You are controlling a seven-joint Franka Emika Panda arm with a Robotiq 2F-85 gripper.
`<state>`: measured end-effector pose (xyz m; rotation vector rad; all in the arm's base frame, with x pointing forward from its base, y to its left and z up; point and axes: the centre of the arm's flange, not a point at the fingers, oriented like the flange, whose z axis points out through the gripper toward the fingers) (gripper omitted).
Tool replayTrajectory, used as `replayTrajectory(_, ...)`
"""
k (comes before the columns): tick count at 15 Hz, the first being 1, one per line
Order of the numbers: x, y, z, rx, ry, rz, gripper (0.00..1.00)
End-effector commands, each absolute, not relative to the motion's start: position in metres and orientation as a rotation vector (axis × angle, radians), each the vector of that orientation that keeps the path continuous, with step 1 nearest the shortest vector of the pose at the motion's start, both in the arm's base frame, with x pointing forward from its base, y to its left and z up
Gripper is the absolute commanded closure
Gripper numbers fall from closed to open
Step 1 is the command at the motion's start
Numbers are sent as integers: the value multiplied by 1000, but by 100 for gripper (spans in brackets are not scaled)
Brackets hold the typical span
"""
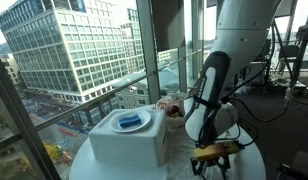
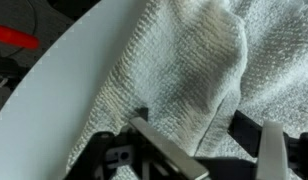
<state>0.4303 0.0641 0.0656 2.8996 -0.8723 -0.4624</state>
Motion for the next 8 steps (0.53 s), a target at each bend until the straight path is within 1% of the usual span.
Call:
replayTrajectory(1, 426, 63, 66, 2919, -866, -462, 51)
replayTrajectory(2, 425, 64, 67, 2919, -858, -464, 57)
replayTrajectory(3, 425, 65, 68, 2922, -854, -462, 66)
replayTrajectory(4, 424, 66, 69, 2921, -851, -461, 73)
replayTrajectory(5, 425, 66, 71, 2921, -851, -455, 37)
replayTrajectory(7, 424, 68, 77, 2939, -841, -450, 35)
replayTrajectory(8, 424, 70, 80, 2946, -830, -447, 30)
